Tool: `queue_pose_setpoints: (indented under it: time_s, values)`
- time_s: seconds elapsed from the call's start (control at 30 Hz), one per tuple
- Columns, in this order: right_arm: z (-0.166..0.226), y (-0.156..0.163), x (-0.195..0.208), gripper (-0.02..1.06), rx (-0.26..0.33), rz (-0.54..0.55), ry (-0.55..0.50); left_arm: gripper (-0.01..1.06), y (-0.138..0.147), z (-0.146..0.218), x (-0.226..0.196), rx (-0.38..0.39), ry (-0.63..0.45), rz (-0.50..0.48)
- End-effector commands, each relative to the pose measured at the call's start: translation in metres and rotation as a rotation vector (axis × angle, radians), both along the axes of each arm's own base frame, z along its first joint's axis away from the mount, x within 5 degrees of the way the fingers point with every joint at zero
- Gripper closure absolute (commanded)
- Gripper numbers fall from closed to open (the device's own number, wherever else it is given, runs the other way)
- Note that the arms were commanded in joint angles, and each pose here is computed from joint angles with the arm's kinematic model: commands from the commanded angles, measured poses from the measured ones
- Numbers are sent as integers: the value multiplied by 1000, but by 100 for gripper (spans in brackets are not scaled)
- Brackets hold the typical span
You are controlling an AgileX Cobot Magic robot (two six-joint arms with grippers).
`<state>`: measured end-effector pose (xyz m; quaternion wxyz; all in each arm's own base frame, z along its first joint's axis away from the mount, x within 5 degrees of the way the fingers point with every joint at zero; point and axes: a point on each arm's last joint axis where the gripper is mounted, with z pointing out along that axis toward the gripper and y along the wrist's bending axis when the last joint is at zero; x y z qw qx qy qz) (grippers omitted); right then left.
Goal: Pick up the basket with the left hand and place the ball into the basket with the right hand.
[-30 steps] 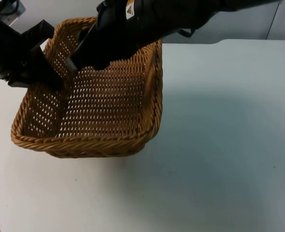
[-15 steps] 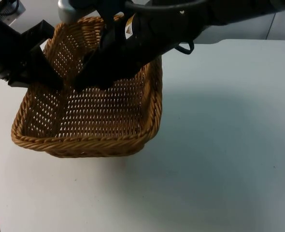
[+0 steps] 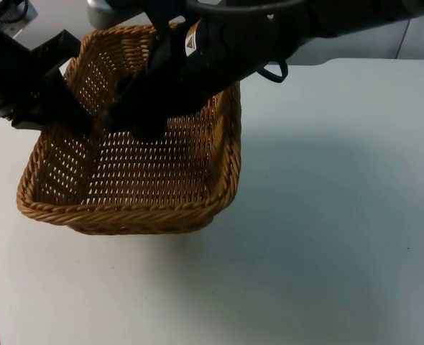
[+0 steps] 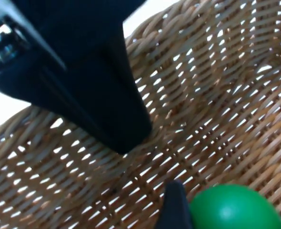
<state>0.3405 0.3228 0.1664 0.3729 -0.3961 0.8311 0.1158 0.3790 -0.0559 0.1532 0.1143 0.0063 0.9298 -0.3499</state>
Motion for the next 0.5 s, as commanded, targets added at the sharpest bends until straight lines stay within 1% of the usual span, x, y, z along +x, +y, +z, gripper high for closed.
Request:
queue_pose_setpoints:
  time_s: [0.0, 0.07, 0.1, 0.17, 0.23, 0.27, 0.33, 0.37, 0.4, 0.43, 0.47]
  values:
    - [2, 4, -1, 43, 17, 4, -11, 105, -2, 7, -1, -33, -8, 8]
    - [14, 3, -1, 43, 30, 6, -31, 105, -2, 7, -1, -33, -8, 8]
    - [14, 3, -1, 43, 30, 6, -31, 105, -2, 7, -1, -33, -8, 8]
    - [35, 1, -3, 43, 61, 7, -65, 105, -2, 7, -1, -31, -9, 10]
    - [63, -3, -6, 43, 89, 14, -121, 105, -2, 7, -1, -31, -9, 10]
    - [63, -3, -6, 43, 89, 14, -121, 105, -2, 7, -1, -31, -9, 10]
    - [85, -12, -6, 43, 116, 4, -159, 105, -2, 7, -1, -31, -9, 10]
    - [99, -21, -6, 45, 119, -7, -180, 105, -2, 7, -1, -31, -9, 10]
    - [105, -27, -5, 50, 106, -18, -184, 105, -2, 7, -1, -31, -9, 10]
    - [105, -27, -5, 50, 106, -18, -184, 105, -2, 7, -1, -31, -9, 10]
    - [112, -35, -5, 57, 91, -35, -182, 105, -2, 7, -1, -31, -9, 10]
